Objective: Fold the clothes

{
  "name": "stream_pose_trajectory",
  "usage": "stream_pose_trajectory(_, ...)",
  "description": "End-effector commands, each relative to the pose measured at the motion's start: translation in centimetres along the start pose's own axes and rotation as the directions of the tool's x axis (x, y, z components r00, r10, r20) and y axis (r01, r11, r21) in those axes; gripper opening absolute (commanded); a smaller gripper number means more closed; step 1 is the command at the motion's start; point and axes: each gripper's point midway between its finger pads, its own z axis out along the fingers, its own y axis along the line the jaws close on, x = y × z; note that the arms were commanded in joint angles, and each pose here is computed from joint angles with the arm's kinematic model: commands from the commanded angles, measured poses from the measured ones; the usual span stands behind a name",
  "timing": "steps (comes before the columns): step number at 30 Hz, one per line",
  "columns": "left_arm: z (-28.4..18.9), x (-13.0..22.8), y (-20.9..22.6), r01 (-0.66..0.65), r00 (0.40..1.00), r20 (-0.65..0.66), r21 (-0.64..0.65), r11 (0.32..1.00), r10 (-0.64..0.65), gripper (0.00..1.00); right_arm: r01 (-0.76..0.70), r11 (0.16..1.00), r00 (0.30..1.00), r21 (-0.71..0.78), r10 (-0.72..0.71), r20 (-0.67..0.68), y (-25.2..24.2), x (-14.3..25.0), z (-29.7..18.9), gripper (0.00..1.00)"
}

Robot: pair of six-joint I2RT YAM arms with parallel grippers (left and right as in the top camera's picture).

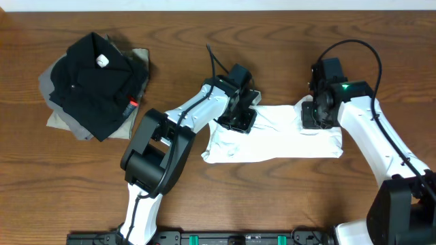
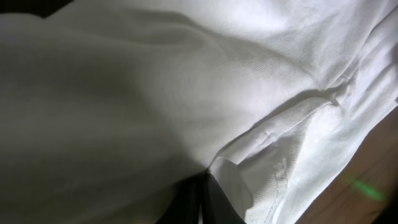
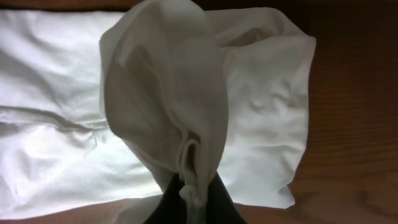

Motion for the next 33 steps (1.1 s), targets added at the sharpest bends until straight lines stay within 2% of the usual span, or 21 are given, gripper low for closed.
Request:
stream_pose_trajectory(1,0.4,0.4,0.5,0.018,1.000,-0.014,-0.014,1.000,-0.019,0.06,-0.013,0.998,0.999,0.058,0.011,0.036,-1.8,-0.4,-1.2,0.01)
stream_pose_trajectory(5,0.4,0.4,0.5,0.018,1.000,-0.014,-0.014,1.000,-0.018,0.06,-0.166,0.976,0.985,0.141,0.157,0.072,-6.0,0.0,-2.8,0.01)
stream_pose_trajectory(13,0.4,0.4,0.5,0.018,1.000,-0.014,-0.014,1.000,-0.018,0.06,-0.426,0.889,0.900,0.168,0.397,0.180,-14.4,0.9,-5.6,0.01)
stream_pose_trajectory(22,0.4,0.4,0.5,0.019,1.000,-0.016,-0.014,1.000,-0.019,0.06,-0.493,0.820,0.866,0.291,0.433,0.249,-18.8,1.2,-6.4,0.01)
stream_pose_trajectory(28,0.4,0.5,0.5,0.021,1.000,-0.020,-0.015,1.000,-0.021,0.06,-0.527,0.724,0.850,0.445,0.439,0.291,-21.9,2.4,-7.8,0.01)
stream_pose_trajectory(33,0.4,0.5,0.5,0.021,1.000,-0.020,-0.015,1.000,-0.021,0.06,-0.569,0.703,0.819,0.427,0.438,0.371,-23.2,0.9,-8.3,0.01)
